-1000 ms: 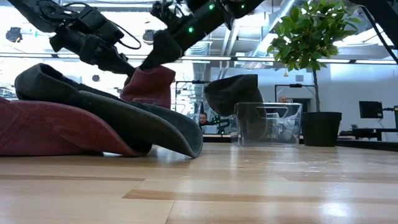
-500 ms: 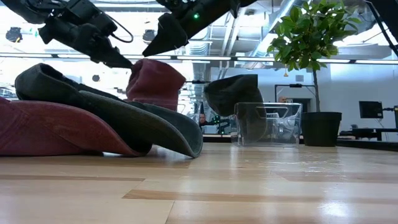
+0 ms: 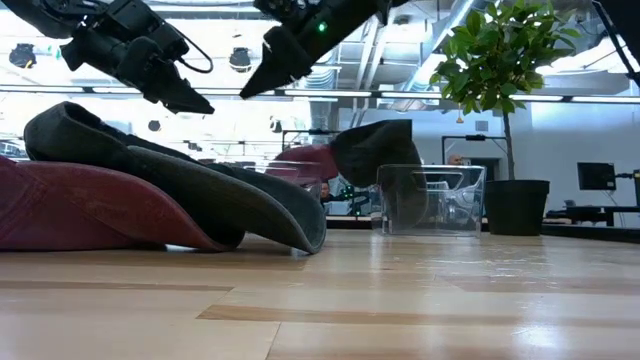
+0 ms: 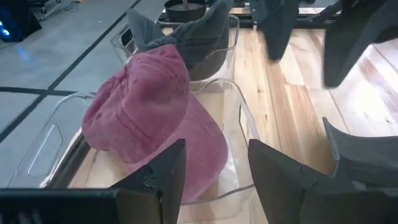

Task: Pick & Place hat
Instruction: Put the right red cap in the left transparent bin

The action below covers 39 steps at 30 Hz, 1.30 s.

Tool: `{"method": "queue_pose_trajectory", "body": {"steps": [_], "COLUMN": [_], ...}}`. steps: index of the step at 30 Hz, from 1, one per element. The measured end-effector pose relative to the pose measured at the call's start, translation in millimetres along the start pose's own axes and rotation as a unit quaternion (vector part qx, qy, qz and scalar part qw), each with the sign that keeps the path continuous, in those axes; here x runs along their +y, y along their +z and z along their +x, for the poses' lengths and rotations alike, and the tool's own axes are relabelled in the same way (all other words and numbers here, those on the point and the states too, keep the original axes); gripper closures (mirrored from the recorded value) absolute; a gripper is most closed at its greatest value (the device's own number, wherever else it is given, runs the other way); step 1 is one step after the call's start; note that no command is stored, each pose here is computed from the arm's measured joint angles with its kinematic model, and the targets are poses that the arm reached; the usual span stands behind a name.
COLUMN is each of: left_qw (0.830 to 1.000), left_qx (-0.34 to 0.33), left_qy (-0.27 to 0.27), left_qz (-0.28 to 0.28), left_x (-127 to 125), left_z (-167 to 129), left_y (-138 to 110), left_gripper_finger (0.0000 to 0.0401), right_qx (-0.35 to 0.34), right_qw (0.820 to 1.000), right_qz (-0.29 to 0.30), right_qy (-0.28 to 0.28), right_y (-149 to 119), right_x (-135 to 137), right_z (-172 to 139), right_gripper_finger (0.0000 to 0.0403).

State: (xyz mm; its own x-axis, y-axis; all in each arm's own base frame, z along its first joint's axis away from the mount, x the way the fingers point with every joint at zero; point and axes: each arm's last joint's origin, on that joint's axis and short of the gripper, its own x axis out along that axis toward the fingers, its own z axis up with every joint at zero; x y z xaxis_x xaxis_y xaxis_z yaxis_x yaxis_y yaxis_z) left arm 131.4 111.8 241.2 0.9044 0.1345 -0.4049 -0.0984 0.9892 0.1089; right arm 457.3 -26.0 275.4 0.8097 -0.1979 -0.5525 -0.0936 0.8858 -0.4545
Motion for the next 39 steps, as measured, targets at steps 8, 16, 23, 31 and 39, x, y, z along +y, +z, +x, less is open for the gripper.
{"method": "queue_pose_trajectory", "body": {"steps": [8,16,23,31,39], "left_qw": [0.999,0.995,0.989,0.988,0.99], "left_qx": [-0.031,-0.067,-0.103,-0.077,-0.014], "left_qy": [-0.013,0.036,0.077,0.115,0.133], "left_qz": [0.025,0.061,0.068,0.065,0.044], "left_x": [-5,-15,-16,14,65], "left_z": [4,14,30,61,87], "left_y": [9,26,38,74,117], "left_gripper_finger": [0.0234,0.0247,0.0258,0.0274,0.0293], "right_qx": [0.003,0.025,0.068,0.087,0.094], "right_qw": [0.995,0.99,0.983,0.977,0.979], "right_qz": [0.033,0.117,0.164,0.189,0.176], "right_qy": [-0.091,-0.07,-0.046,-0.054,-0.034], "right_y": [24,32,9,-38,-78], "right_x": [-8,-6,10,37,70], "right_z": [-53,-133,-165,-171,-181], "right_gripper_finger": [0.0163,0.0163,0.0163,0.0163,0.0163]}}
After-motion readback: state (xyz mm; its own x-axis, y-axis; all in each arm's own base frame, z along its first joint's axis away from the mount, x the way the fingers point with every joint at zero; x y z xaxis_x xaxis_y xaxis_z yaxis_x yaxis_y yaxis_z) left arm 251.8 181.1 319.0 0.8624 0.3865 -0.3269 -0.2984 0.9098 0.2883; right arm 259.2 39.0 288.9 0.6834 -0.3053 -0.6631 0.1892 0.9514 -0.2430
